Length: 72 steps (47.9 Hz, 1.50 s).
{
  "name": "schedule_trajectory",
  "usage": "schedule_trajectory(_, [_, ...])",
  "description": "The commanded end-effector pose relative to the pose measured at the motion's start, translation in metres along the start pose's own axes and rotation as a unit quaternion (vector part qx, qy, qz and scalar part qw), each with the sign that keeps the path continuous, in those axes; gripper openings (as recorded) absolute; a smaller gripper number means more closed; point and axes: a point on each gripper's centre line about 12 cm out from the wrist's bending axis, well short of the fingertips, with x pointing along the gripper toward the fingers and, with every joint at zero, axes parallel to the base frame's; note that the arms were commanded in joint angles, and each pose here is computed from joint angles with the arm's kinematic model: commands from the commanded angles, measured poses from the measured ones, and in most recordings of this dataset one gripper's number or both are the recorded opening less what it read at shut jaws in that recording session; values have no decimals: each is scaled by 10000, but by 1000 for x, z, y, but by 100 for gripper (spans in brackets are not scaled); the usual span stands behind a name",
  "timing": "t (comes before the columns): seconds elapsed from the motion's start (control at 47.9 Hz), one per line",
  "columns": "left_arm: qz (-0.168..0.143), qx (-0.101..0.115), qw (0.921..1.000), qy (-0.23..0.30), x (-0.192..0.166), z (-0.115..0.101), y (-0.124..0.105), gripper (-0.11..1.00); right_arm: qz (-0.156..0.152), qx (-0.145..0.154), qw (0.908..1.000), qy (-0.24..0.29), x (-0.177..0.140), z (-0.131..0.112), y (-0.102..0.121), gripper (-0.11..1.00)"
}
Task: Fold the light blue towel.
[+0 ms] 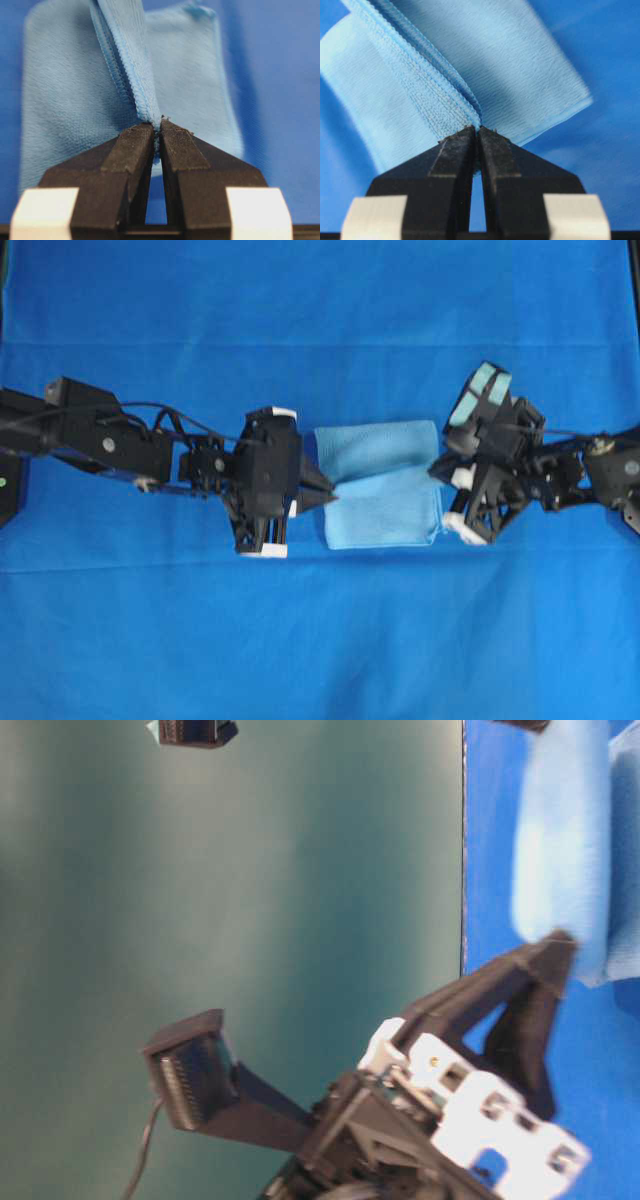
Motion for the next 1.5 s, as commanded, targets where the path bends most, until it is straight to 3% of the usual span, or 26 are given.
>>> schedule_trajectory(0.0, [-161,111,9998,24,2,-1,-16,4,-110,8,9999,130,2,-8,0,4])
schedule_trajectory(0.167, [-193,133,9997,68,15,-14,-21,4,-165,138,9991,352,17,-21,2,4])
schedule_trajectory(0.459, [-256,142,9996,-2,28,-25,-29,4,302,106,9987,395,34,-29,15,4])
schedule_trajectory(0.73, [-255,134,9996,-33,31,-24,-29,5,290,109,9988,391,34,-28,16,5])
schedule_trajectory(0.772, [-255,118,9996,-48,32,-22,-29,9,294,111,9988,385,34,-27,16,8])
schedule_trajectory(0.834, [-261,115,9996,-48,32,-22,-30,22,313,118,9988,362,34,-25,18,25])
schedule_trajectory(0.96, [-311,142,9994,-72,30,-20,-35,60,461,-62,9986,261,28,-22,29,60])
schedule_trajectory(1.022, [-336,159,9993,-104,27,-17,-37,74,569,-126,9982,160,20,-18,37,58])
schedule_trajectory(1.252, [-393,207,9986,-298,0,9,-41,74,709,-307,9968,-201,-16,-8,46,54])
schedule_trajectory(1.481, [-417,267,9976,-485,-54,36,-38,74,389,-441,9963,-629,-56,0,27,54])
